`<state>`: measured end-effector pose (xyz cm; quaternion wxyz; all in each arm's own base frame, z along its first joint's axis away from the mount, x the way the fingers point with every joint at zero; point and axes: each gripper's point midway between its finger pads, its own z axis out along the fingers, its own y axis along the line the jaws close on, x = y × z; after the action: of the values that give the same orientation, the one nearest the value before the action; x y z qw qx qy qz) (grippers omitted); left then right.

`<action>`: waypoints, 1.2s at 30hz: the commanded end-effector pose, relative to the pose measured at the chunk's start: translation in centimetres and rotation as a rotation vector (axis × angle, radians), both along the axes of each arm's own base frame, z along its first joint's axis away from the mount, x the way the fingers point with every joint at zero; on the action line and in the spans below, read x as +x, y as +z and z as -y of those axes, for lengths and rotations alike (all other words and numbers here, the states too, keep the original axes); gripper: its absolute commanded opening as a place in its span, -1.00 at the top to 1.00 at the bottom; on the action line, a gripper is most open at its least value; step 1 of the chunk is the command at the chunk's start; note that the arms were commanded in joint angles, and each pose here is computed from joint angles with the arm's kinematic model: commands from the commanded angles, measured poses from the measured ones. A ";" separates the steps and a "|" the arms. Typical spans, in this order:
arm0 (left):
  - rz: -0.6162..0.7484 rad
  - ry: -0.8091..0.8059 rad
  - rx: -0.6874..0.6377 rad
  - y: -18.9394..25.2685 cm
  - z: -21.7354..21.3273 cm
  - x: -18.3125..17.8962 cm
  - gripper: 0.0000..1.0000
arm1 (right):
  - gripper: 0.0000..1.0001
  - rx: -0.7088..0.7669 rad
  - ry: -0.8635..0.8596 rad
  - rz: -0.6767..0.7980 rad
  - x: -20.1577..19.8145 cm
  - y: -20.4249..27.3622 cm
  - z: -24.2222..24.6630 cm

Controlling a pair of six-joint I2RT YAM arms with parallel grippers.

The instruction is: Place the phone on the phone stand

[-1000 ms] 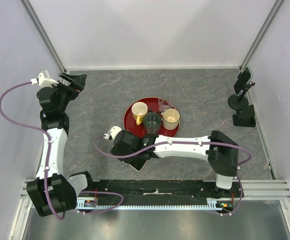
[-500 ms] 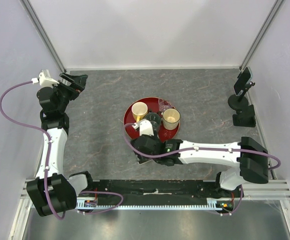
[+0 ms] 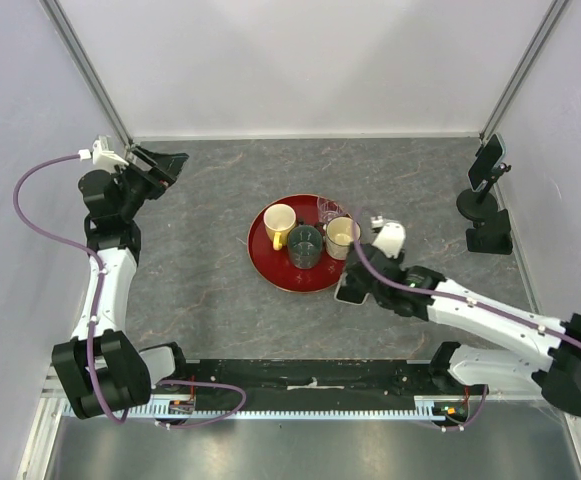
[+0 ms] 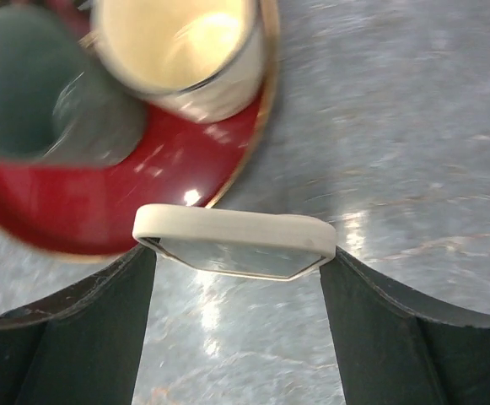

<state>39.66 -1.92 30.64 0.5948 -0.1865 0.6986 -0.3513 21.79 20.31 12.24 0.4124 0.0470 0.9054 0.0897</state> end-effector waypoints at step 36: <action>0.114 -0.109 -0.013 3.9 2.5 -0.6 -0.72 | -0.96 0.127 -0.315 -0.231 6.2 -1.7 8.7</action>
<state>39.25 -3.94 31.67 0.5905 -0.1552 0.6929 -0.3837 27.12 11.04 10.10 0.3368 0.2228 0.9112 0.0818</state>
